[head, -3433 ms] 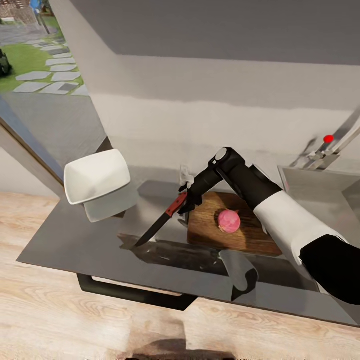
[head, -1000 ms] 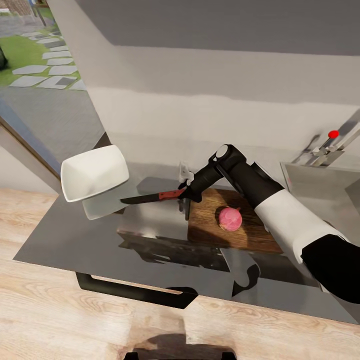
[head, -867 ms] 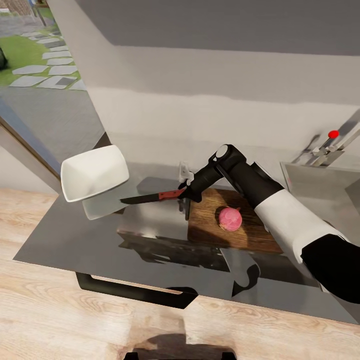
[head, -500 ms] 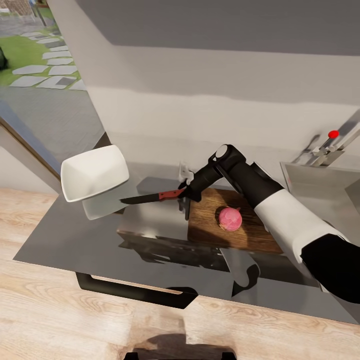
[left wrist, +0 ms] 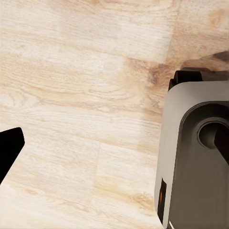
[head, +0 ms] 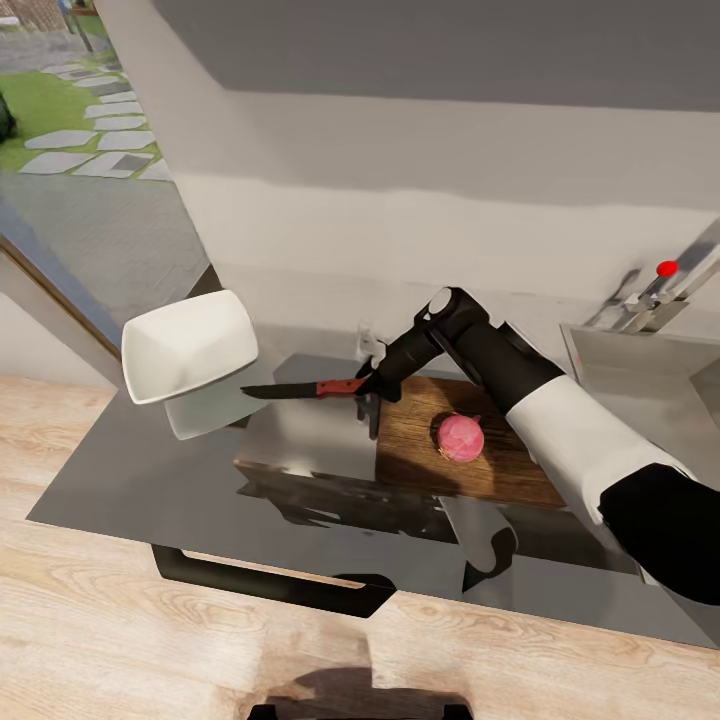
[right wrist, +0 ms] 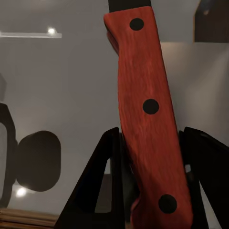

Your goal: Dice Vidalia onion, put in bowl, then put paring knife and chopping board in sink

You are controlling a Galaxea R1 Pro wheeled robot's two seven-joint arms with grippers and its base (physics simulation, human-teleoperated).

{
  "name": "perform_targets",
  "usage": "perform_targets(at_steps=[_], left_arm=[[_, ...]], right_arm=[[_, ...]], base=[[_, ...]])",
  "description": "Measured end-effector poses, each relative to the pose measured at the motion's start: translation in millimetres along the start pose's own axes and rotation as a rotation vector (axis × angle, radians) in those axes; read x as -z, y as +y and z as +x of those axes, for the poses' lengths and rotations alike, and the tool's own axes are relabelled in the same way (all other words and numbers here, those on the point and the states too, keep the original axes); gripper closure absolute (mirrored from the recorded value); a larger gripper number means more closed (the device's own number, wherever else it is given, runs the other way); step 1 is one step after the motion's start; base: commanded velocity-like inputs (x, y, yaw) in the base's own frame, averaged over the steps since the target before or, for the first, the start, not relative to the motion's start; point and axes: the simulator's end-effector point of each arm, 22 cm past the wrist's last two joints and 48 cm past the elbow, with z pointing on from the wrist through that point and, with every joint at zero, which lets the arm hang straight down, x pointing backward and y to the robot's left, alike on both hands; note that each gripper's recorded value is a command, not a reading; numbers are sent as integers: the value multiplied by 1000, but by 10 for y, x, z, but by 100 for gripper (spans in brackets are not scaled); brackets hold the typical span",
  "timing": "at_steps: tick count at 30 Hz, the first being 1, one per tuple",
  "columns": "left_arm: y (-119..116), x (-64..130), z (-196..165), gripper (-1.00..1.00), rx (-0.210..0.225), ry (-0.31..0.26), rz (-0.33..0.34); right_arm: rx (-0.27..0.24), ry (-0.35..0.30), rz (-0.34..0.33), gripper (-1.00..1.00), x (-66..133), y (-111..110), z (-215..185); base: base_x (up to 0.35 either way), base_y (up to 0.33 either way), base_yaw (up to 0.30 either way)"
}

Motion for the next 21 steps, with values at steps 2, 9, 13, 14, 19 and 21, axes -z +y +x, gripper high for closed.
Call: perform_targets(at_steps=[2,9,13,14,19,21], left_arm=[[0,0,0,-100,0,0,0],[0,0,0,-100,0,0,0],[0,0,0,-100,0,0,0],[0,0,0,-100,0,0,0],[0,0,0,-100,0,0,0],[-5,0,0,-100,0,0,0]], right_arm=[[0,0,-1,100,-2,3,-2],[1,0,-1,100,-8,10,-9],[2,0,-1,100,-13,13,-13],[3,0,-1,100,-16,15,-16],[4,-3,-6,100,-29,36,-31],[6,-4,-7,100,-38,44,-41]], base=[[0,0,0],[0,0,0],[0,0,0],[0,0,0],[0,0,0],[0,0,0]])
